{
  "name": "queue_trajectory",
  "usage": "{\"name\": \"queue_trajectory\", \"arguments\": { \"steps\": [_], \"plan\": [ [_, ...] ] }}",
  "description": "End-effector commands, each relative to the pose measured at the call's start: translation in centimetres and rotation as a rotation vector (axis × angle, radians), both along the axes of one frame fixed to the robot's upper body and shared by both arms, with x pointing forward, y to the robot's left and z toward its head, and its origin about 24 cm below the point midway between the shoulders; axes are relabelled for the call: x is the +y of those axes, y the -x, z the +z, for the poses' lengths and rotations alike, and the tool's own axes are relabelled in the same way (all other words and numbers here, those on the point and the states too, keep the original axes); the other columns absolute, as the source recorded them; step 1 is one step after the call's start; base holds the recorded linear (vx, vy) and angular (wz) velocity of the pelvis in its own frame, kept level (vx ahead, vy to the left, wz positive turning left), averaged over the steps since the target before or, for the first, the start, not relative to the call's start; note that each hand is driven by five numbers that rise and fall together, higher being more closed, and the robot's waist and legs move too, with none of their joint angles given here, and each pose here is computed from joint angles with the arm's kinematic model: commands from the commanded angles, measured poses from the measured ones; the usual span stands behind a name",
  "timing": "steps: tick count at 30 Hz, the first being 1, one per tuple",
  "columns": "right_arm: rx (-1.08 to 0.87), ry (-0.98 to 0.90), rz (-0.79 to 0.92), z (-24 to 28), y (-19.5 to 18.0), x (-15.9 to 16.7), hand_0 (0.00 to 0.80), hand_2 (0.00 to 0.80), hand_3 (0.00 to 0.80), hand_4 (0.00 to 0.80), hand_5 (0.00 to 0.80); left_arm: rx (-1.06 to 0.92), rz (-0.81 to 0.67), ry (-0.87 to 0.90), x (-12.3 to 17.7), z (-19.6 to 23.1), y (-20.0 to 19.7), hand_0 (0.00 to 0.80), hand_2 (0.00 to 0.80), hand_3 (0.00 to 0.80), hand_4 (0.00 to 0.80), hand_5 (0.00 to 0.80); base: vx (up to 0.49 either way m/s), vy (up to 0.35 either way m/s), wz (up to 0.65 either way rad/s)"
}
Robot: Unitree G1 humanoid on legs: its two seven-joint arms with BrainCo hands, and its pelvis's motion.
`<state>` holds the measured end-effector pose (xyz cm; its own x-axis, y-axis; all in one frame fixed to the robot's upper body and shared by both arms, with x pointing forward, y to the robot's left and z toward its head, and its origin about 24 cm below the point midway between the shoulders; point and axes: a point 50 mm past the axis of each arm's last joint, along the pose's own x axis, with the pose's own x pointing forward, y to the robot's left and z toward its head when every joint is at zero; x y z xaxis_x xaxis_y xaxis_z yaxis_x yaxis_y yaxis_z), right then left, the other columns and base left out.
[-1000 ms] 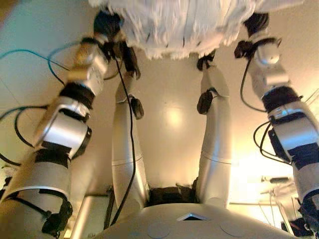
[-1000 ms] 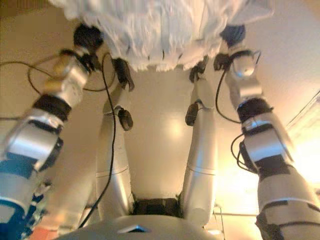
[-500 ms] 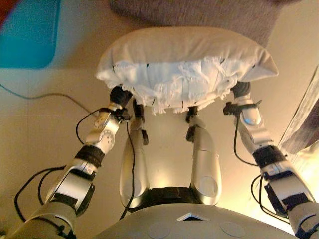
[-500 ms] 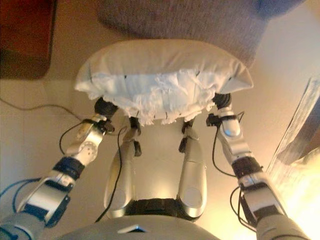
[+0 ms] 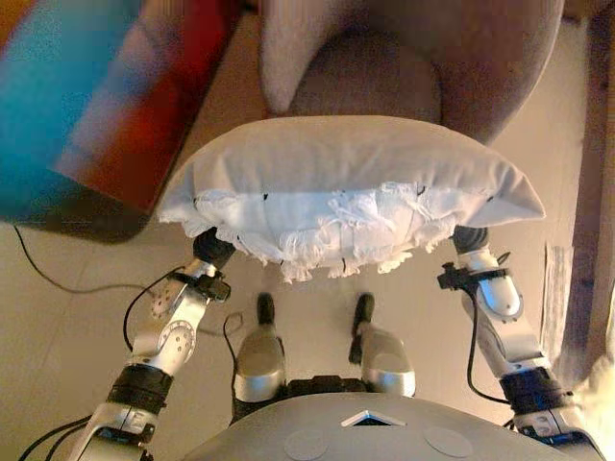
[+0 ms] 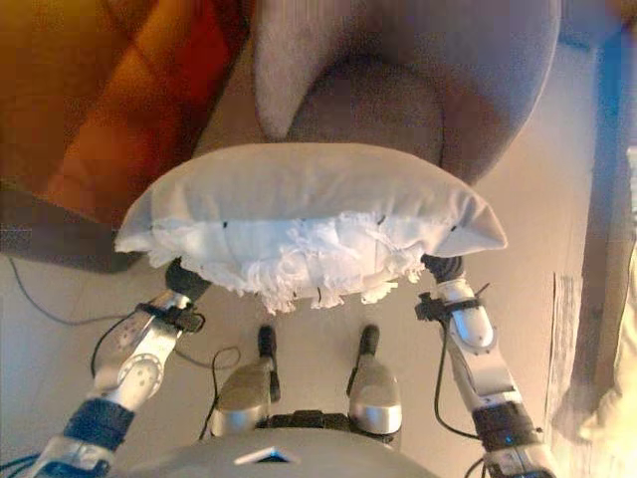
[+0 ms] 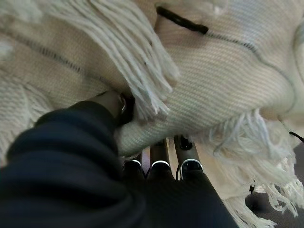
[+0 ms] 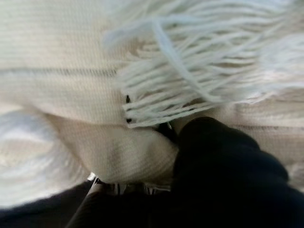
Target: Pick up the cushion and take it to the sofa
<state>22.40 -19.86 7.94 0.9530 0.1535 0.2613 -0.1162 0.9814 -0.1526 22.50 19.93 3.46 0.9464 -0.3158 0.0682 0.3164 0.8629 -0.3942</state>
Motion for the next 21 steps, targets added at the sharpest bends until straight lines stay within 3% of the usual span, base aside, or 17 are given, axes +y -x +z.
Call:
{"name": "queue_trajectory", "arguments": {
  "steps": [1,9,21],
  "plan": [
    [-0.33,0.034,0.114,6.03,0.66,2.13,0.8,0.8,0.8,0.8,0.8,-0.338,-0.085,0.109,-2.62,5.67,0.12,0.8,0.8,0.8,0.8,0.8,0.023,-0.099,0.0],
    [-0.313,0.003,0.121,6.74,0.8,1.36,0.8,0.8,0.8,0.8,0.8,-0.317,-0.086,0.127,-3.15,5.74,0.97,0.8,0.8,0.8,0.8,0.8,-0.013,-0.134,-0.04],
    [-0.334,0.018,0.132,6.72,0.76,1.64,0.8,0.8,0.8,0.8,0.8,-0.367,-0.028,0.124,-2.34,6.15,0.64,0.8,0.8,0.8,0.8,0.8,-0.045,-0.237,-0.01]
  ]
}}
